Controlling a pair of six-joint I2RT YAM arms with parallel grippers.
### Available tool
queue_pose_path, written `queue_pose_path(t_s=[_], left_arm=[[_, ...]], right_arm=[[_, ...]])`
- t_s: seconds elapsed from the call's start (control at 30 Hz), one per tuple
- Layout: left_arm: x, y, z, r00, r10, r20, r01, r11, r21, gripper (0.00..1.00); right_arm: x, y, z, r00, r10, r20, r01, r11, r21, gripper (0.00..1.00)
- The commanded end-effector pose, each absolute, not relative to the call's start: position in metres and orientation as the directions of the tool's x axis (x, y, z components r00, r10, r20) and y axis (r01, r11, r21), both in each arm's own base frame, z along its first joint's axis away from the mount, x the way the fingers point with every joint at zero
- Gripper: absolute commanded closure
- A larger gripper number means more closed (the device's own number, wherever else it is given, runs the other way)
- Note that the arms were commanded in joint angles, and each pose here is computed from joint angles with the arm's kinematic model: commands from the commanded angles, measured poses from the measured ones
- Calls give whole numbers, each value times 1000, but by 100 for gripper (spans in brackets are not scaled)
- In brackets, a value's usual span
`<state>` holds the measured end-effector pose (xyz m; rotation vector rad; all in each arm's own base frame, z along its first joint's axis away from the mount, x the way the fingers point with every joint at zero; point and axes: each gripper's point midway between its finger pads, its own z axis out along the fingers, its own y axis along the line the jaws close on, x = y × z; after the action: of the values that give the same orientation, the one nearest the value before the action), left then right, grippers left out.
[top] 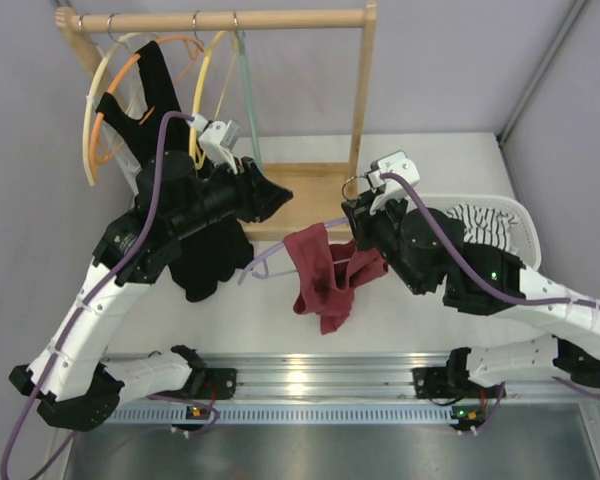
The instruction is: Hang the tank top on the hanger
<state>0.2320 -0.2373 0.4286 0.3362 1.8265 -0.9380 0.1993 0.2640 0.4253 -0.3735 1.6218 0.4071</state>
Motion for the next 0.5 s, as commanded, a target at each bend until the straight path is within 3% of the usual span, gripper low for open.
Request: queue_pose_path(t_s=[0.0,0.47], left_arm=[[221,-232,445,-377,-123,-918,676,641,-363,56],[170,-241,454,-280,-3,-960,869,424,-255,48]], right_arm=[[188,267,451,-103,38,-994,-522,848,87,100],[179,280,463,-115,-19,-993,-598,800,54,100]])
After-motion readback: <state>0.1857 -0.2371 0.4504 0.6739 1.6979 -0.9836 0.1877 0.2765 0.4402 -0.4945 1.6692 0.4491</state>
